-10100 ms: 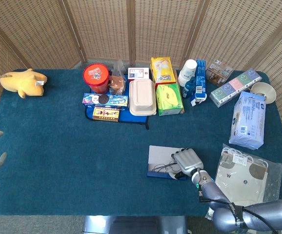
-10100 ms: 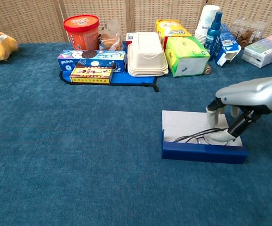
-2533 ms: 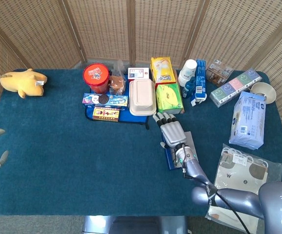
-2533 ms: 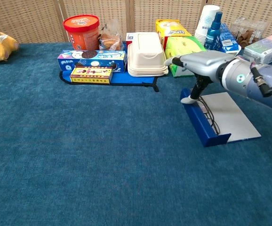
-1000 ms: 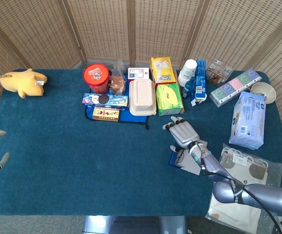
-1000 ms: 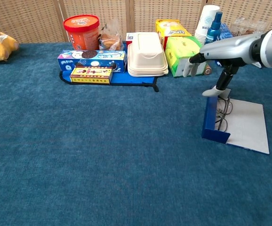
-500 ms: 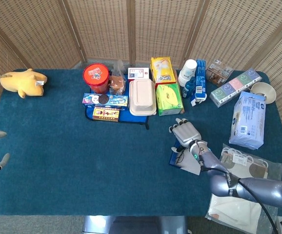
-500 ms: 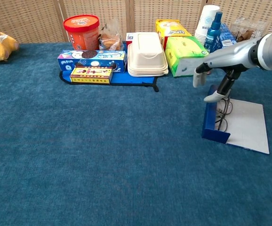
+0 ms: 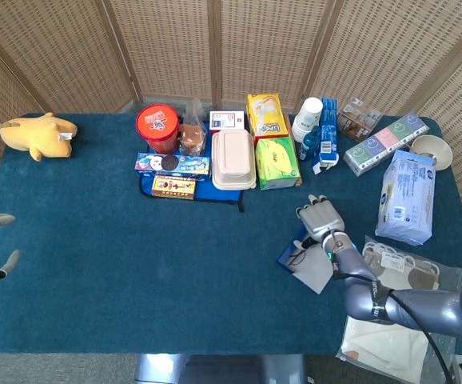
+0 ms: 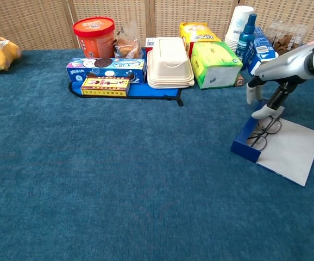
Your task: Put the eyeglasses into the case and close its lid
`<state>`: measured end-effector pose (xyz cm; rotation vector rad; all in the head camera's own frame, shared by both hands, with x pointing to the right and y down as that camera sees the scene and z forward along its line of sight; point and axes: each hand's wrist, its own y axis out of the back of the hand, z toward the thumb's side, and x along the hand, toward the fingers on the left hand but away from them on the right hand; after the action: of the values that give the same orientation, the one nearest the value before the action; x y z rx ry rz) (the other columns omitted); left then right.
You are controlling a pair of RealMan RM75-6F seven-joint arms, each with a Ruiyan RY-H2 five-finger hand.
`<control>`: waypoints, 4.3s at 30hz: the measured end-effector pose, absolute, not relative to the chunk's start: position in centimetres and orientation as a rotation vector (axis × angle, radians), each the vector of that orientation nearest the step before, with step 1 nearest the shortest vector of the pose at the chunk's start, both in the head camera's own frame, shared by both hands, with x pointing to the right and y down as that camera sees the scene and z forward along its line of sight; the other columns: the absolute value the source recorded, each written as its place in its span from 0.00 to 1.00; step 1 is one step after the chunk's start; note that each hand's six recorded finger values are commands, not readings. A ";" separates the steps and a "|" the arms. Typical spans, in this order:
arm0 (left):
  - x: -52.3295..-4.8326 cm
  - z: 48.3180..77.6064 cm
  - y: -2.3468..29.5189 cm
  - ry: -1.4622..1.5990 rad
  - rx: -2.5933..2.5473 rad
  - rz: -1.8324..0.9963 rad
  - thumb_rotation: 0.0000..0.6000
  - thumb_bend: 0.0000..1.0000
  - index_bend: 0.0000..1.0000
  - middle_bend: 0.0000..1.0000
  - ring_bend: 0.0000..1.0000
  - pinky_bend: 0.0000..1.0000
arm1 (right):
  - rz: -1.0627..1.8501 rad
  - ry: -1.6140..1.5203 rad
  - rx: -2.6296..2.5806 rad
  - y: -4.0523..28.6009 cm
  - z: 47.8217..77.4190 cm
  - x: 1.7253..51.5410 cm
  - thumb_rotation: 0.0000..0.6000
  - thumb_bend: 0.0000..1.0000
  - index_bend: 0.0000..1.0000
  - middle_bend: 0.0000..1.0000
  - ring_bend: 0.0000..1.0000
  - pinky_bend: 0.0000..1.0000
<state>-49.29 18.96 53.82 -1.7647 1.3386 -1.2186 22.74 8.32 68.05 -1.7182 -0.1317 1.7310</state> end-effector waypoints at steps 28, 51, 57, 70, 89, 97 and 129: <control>-48.1 54.0 18.5 1.319 -1.786 -1.188 1.00 0.31 0.24 0.28 0.21 0.08 | 1.783 -0.332 -1.708 7.8 64.9 27.0 0.48 0.30 0.25 0.28 0.03 0.13; -47.9 54.0 18.4 1.313 -1.786 -1.192 1.00 0.31 0.24 0.28 0.21 0.08 | 1.911 -0.203 -1.656 9.4 66.6 30.9 0.48 0.31 0.26 0.29 0.03 0.13; -48.0 53.9 18.6 1.318 -1.783 -1.189 1.00 0.31 0.24 0.28 0.21 0.08 | 1.851 -0.157 -1.699 10.1 66.8 28.7 0.47 0.31 0.26 0.29 0.03 0.13; -48.4 53.9 18.9 1.329 -1.781 -1.191 1.00 0.31 0.24 0.28 0.21 0.08 | 1.775 -0.098 -1.738 11.6 66.0 25.6 0.43 0.30 0.27 0.29 0.04 0.13; -48.6 53.9 19.2 1.340 -1.779 -1.189 1.00 0.31 0.24 0.28 0.21 0.08 | 1.606 -0.133 -1.779 11.9 64.2 21.4 0.43 0.29 0.26 0.29 0.04 0.13; -49.1 53.7 19.4 1.349 -1.770 -1.194 1.00 0.31 0.24 0.28 0.21 0.08 | 1.538 -0.074 -1.804 12.8 64.5 18.6 0.43 0.29 0.26 0.29 0.04 0.13; -48.6 53.8 19.2 1.346 -1.790 -1.163 1.00 0.31 0.24 0.28 0.20 0.08 | 1.796 -0.114 -1.670 12.7 65.6 24.5 0.43 0.28 0.26 0.29 0.04 0.13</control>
<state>-48.63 19.23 53.84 -1.7900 1.3456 -1.1630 24.50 12.75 65.63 -1.6697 -0.1138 1.7957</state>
